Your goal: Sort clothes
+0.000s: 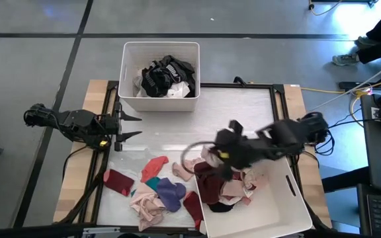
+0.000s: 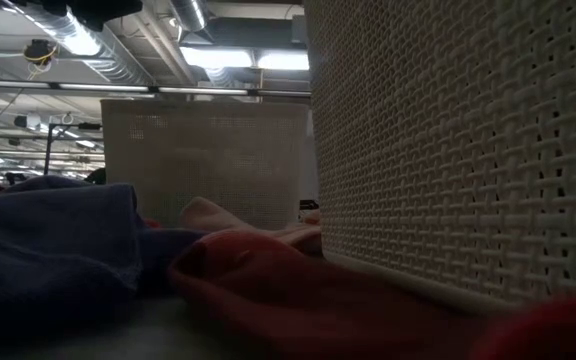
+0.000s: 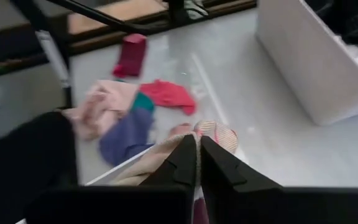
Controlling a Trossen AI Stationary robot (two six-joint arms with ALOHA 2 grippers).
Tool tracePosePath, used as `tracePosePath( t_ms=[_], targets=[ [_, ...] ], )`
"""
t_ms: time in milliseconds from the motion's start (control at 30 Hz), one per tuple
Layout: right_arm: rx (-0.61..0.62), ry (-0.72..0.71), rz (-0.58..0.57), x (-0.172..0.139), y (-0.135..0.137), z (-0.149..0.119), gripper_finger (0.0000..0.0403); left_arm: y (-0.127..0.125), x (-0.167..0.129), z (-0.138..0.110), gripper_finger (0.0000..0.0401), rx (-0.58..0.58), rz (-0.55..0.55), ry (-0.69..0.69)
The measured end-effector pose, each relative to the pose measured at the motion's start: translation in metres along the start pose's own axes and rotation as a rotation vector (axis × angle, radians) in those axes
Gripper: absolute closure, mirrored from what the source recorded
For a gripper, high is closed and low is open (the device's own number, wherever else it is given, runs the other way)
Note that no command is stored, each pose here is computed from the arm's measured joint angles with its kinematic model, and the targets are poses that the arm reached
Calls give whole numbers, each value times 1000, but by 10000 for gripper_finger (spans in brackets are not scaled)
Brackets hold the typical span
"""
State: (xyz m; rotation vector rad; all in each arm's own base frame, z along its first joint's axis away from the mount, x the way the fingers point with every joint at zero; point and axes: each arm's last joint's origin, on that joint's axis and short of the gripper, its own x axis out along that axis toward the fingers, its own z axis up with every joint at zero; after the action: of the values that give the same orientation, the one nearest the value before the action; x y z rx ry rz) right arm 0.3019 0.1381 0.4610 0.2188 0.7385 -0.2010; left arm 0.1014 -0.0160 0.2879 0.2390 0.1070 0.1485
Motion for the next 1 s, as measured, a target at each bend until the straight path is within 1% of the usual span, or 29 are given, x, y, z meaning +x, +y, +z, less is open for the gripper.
tracePosePath(
  t_ms=[100, 200, 267, 333, 433, 467, 533, 567, 667, 733, 867, 1000],
  targets=[
    [33, 4, 46, -20, 10, -12, 384, 0, 0, 0, 191, 0, 0, 0],
    [81, 45, 69, -37, 18, -27, 384, 0, 0, 0, 191, 0, 0, 0],
    [105, 87, 42, -47, 21, -41, 384, 0, 0, 0, 191, 0, 0, 0],
    [160, 107, 14, -55, 26, -53, 384, 0, 0, 0, 191, -1, 0, 0],
    [215, 127, 71, -65, 38, -64, 384, 0, 0, 0, 191, -1, 0, 0],
    [256, 134, 84, -67, 40, -66, 384, 0, 0, 0, 191, -1, 0, 0],
    [357, 159, 71, -69, 38, -68, 384, 0, 0, 0, 191, -1, 0, 0],
    [388, 164, 71, -69, 39, -70, 384, 0, 0, 0, 191, -1, 0, -1],
    [481, 188, 39, -62, 44, -76, 384, 0, 0, 0, 191, 3, 0, -1],
    [514, 240, 8, -53, 47, -84, 384, 0, 0, 0, 191, 3, 0, -1],
    [523, 375, -82, -27, 50, -102, 384, 0, 0, 0, 191, 1, 0, -1],
    [519, 493, -186, 4, 42, -114, 384, 0, 0, 0, 191, 4, 0, -1]
  ],
)
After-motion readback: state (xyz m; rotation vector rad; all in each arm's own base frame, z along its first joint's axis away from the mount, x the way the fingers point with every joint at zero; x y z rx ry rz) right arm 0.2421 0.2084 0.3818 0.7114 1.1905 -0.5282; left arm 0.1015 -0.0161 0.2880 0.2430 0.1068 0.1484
